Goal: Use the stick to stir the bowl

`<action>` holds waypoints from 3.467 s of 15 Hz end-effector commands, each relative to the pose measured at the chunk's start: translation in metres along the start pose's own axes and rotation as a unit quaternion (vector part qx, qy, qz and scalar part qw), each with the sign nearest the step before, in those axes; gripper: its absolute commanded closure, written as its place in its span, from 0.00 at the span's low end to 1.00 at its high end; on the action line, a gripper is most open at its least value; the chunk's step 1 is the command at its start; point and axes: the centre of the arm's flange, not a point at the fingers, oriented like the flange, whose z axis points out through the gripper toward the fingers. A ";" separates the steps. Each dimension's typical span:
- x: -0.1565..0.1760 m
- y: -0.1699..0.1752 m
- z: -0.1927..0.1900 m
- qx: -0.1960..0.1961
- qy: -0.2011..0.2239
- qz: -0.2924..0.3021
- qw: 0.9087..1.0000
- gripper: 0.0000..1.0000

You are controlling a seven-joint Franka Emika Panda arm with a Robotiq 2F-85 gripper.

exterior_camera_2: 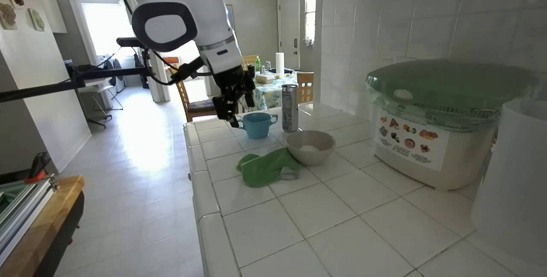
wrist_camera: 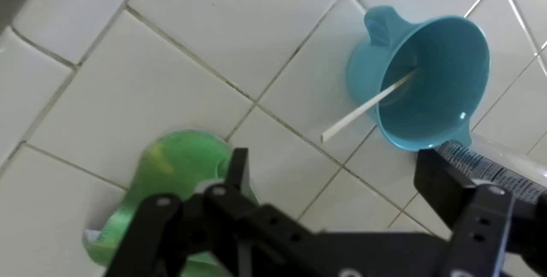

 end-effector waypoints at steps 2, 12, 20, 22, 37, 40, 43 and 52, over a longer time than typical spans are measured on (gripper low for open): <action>0.017 -0.018 0.007 0.011 0.008 -0.023 1.000 0.00; -0.018 -0.042 0.013 0.018 0.006 -0.031 0.999 0.00; -0.038 -0.039 0.016 0.017 0.007 -0.024 1.000 0.00; -0.038 -0.037 0.016 0.016 0.010 -0.020 1.000 0.00; -0.074 -0.023 0.008 0.012 0.071 0.071 0.995 0.00; -0.069 -0.025 0.004 0.009 0.086 0.081 0.993 0.00; -0.072 -0.031 -0.001 0.010 0.097 0.085 0.992 0.00; -0.099 -0.044 -0.010 0.008 0.113 0.102 0.988 0.00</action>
